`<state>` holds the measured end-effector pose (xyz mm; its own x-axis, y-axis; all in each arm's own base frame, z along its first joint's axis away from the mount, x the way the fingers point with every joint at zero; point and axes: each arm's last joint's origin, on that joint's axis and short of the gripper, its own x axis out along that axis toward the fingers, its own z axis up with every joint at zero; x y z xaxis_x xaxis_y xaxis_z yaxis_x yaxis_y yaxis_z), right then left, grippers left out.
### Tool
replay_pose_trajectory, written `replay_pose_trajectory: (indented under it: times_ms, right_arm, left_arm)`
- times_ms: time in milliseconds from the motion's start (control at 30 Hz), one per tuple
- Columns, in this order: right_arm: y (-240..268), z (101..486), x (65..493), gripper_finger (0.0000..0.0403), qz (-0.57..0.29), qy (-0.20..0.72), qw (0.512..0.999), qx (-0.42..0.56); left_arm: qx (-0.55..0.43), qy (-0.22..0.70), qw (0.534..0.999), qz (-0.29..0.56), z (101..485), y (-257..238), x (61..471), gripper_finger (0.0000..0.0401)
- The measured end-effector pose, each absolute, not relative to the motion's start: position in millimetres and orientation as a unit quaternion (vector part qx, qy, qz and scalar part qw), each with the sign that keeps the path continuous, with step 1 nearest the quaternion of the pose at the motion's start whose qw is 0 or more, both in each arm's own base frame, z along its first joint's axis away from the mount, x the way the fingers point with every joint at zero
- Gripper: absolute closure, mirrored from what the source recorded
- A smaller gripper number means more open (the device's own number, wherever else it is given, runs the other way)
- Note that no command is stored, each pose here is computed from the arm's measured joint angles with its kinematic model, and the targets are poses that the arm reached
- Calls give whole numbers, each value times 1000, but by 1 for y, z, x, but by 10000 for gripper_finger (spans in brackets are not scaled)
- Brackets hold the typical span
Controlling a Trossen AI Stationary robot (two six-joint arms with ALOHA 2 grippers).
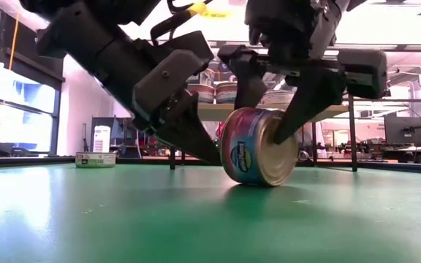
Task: Stack canned seafood by type on shelf
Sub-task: Stack the blue pink tuna can on top of the bottom right blue pink tuna can on the shelf
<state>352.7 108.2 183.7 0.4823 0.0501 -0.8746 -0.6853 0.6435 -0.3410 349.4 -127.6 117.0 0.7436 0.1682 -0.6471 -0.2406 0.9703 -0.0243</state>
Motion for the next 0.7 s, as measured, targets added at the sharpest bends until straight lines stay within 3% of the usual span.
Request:
replay_pose_trajectory:
  times_ms: [133,267,433,700]
  right_arm:
    - [110,178,355,164,220,461,797,-324]
    - [112,169,349,227,204,461,812,-294]
    - [117,150,325,232,163,446,842,-257]
    - [128,127,260,232,113,225,950,-184]
  left_arm:
    - [-36,348,928,130,115,-135,342,401]
    - [-16,353,922,158,114,-145,332,401]
    - [12,340,924,175,114,-163,319,401]
    - [81,265,943,187,123,-191,310,401]
